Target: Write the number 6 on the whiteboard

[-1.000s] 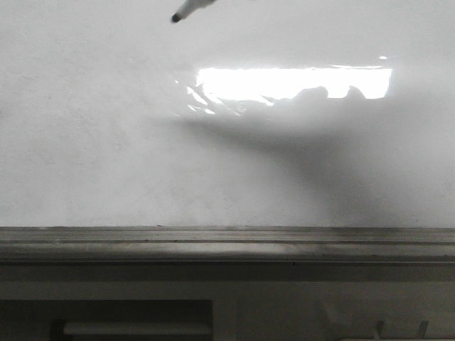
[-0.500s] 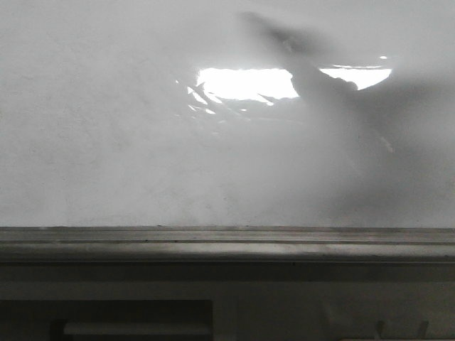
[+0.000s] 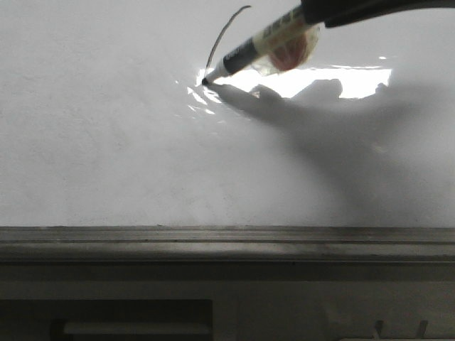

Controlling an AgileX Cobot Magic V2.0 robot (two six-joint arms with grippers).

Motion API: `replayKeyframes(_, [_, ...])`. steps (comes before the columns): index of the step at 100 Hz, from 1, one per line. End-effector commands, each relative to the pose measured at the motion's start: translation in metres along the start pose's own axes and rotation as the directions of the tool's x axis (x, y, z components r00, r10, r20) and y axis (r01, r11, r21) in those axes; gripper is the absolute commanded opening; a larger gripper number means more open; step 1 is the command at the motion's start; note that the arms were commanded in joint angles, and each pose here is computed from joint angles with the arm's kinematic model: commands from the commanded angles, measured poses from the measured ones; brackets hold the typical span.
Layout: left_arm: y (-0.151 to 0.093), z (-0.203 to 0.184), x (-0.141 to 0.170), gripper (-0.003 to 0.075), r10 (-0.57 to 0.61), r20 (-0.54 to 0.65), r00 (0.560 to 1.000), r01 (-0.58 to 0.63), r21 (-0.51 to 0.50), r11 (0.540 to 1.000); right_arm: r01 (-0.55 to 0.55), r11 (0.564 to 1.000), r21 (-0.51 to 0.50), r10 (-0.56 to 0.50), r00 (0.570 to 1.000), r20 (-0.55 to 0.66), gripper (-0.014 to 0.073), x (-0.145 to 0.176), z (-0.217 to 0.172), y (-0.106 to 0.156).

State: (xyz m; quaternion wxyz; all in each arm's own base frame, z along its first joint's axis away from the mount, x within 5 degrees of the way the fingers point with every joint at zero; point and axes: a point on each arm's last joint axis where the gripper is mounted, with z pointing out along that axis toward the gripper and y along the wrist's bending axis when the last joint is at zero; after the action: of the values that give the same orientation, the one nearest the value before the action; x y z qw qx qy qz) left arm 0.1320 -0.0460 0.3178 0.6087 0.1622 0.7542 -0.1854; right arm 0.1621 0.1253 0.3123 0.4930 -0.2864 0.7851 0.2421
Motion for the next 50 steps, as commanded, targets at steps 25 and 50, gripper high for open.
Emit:
replayKeyframes(25, [0.001,-0.002,-0.011,0.0428,-0.036,0.054,0.998,0.036,-0.013,0.999,-0.019,0.991,0.13,0.011,0.998,0.065,-0.0045,-0.012,-0.032,-0.024])
replayKeyframes(50, [0.0,-0.003,-0.012,0.0428,-0.056,0.063,0.996,0.056,-0.009,0.998,-0.056,0.986,0.154,0.037,0.991,0.125,-0.0045,-0.022,-0.035,-0.028])
